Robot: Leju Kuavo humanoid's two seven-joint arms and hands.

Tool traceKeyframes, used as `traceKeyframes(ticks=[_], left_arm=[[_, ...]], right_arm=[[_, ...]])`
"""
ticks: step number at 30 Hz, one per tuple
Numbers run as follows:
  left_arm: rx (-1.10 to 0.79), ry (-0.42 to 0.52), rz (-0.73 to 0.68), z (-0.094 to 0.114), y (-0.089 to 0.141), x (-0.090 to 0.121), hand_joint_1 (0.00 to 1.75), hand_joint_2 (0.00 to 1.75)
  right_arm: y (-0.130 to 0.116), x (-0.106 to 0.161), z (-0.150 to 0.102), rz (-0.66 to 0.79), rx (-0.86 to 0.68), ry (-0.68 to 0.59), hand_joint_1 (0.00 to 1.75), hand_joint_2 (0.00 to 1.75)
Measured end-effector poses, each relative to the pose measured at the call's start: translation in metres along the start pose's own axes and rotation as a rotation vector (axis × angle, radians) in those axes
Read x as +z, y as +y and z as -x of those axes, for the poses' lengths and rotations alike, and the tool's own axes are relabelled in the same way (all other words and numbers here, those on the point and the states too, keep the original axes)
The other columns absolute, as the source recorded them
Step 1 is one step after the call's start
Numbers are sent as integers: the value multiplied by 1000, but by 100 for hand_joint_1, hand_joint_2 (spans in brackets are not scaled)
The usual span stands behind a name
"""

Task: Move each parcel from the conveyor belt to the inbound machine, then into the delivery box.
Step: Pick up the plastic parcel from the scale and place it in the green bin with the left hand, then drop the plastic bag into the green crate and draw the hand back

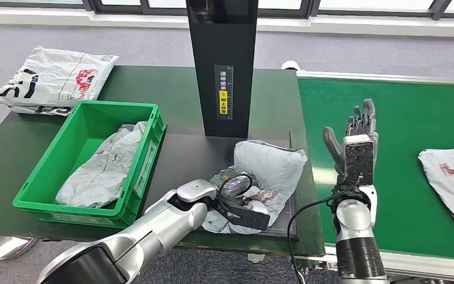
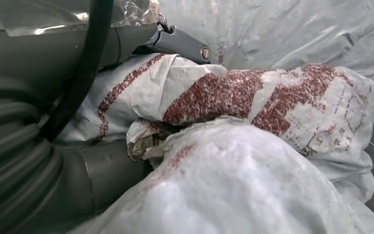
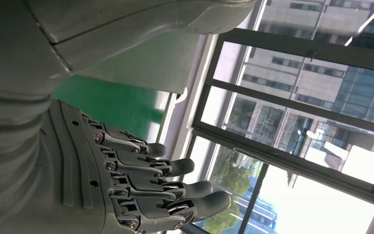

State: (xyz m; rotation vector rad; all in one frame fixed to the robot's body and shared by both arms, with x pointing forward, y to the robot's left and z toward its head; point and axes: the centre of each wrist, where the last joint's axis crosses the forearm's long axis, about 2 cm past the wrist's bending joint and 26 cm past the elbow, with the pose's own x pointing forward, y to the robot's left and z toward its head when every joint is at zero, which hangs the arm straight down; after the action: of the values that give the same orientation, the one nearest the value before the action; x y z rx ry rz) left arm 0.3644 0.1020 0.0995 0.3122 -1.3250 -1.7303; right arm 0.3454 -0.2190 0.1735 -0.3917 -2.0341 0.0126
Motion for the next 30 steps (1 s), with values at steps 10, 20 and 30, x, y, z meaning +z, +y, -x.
traceKeyframes(ticks=[10, 20, 30], left_arm=[[0, 1, 2, 1, 0, 0, 175, 175], [184, -73, -451, 9, 6, 6, 175, 175], [-82, 100, -1294, 89, 114, 77, 175, 175]], right_arm=[[0, 0, 0, -1, 0, 2, 0, 175], [0, 4, 3, 24, -26, 10, 0, 175], [2, 13, 20, 119, -34, 60, 0, 175]])
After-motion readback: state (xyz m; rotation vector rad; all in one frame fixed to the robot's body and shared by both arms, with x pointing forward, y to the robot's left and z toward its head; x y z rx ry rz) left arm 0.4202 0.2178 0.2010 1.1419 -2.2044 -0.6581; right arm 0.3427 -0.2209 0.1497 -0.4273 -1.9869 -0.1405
